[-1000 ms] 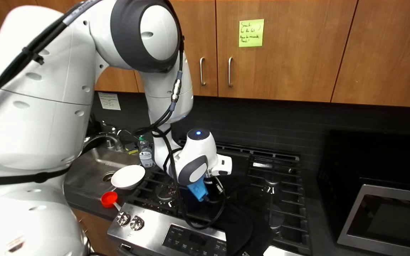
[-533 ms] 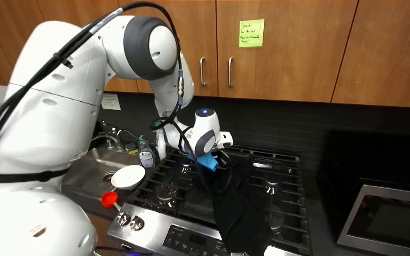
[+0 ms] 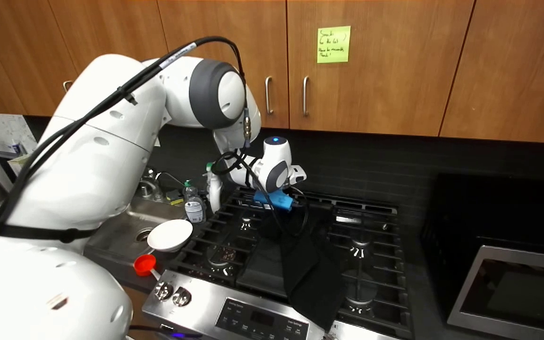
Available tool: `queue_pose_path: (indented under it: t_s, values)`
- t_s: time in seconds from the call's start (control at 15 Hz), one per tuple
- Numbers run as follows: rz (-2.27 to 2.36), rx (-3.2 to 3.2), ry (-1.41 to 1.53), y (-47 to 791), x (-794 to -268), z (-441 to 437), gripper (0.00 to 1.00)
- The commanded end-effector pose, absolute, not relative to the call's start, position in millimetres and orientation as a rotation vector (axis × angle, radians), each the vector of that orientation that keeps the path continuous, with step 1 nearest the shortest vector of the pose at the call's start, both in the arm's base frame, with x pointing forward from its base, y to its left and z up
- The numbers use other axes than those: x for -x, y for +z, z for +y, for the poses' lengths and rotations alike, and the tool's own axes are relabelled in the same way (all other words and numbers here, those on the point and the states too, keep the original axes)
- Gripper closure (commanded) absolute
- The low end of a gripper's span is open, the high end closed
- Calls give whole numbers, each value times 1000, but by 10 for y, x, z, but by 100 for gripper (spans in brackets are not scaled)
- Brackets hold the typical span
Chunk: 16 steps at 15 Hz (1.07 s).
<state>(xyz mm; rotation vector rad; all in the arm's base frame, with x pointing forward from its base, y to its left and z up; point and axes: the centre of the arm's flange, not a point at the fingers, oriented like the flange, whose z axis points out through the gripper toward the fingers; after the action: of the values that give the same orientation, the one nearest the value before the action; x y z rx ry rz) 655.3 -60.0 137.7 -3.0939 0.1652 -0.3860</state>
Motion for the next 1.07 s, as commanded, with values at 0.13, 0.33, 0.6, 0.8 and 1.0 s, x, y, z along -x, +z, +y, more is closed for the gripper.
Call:
queue_pose_path:
  t_s: [0.13,0.33,0.6,0.8,1.0]
  values:
    - [28,3091,-410,1302,-6969,-483,96]
    - [47,3092,-434,1309,-6900,-576,96]
    - [174,3088,-449,1307,-6489,-828,96]
    - [345,3059,-492,1219,-6073,-1031,96]
    - [491,3021,-511,1123,-5711,-1173,96]
